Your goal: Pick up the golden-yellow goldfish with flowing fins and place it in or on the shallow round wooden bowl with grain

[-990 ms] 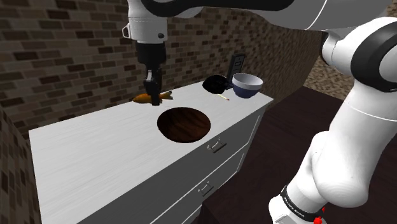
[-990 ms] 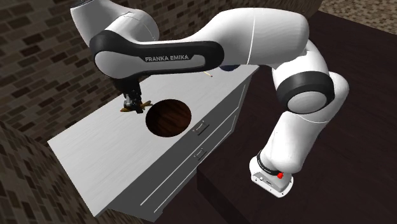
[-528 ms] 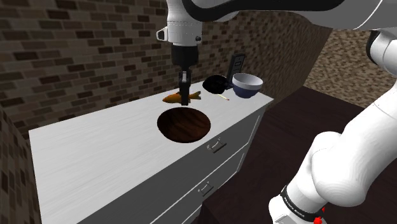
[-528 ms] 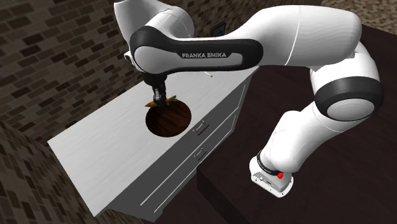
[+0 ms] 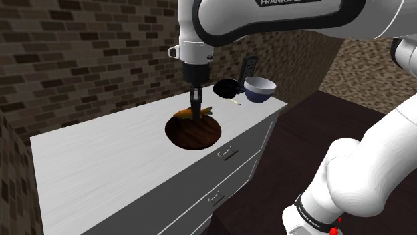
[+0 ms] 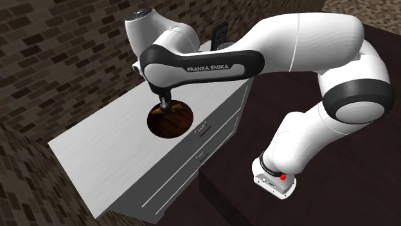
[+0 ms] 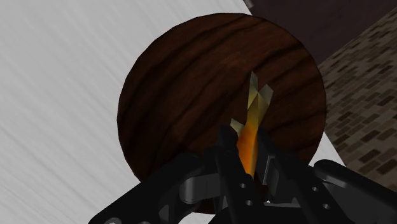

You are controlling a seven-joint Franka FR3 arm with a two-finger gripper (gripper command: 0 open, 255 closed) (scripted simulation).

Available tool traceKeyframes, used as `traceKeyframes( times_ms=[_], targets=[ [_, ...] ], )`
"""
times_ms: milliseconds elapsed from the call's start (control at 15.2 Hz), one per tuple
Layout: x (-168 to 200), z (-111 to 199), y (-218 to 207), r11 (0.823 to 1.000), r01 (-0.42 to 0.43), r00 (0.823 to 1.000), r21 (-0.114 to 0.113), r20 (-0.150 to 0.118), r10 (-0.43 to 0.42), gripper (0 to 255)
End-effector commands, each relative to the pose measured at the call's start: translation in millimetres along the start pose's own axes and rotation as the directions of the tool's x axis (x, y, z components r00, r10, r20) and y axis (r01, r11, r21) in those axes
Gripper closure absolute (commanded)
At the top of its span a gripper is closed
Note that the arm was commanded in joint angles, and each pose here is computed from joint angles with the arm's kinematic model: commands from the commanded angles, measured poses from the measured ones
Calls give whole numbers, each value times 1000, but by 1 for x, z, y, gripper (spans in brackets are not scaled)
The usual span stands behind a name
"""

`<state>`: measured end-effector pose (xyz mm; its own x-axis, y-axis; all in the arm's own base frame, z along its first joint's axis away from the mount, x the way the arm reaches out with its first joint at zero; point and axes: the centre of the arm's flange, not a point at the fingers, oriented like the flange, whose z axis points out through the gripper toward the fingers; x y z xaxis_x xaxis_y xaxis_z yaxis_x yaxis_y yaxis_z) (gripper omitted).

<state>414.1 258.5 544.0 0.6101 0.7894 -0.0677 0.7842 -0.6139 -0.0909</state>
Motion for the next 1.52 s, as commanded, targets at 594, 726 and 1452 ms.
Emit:
traceKeyframes(
  times_ms=[594, 726, 1452],
  targets=[
    [2, 30, 1, 1000, 0, 1000, 0, -1, 0, 255],
    [2, 30, 1, 1000, 0, 1000, 0, -1, 0, 255],
    [2, -20, 1, 1000, 0, 1000, 0, -1, 0, 0]
  ],
)
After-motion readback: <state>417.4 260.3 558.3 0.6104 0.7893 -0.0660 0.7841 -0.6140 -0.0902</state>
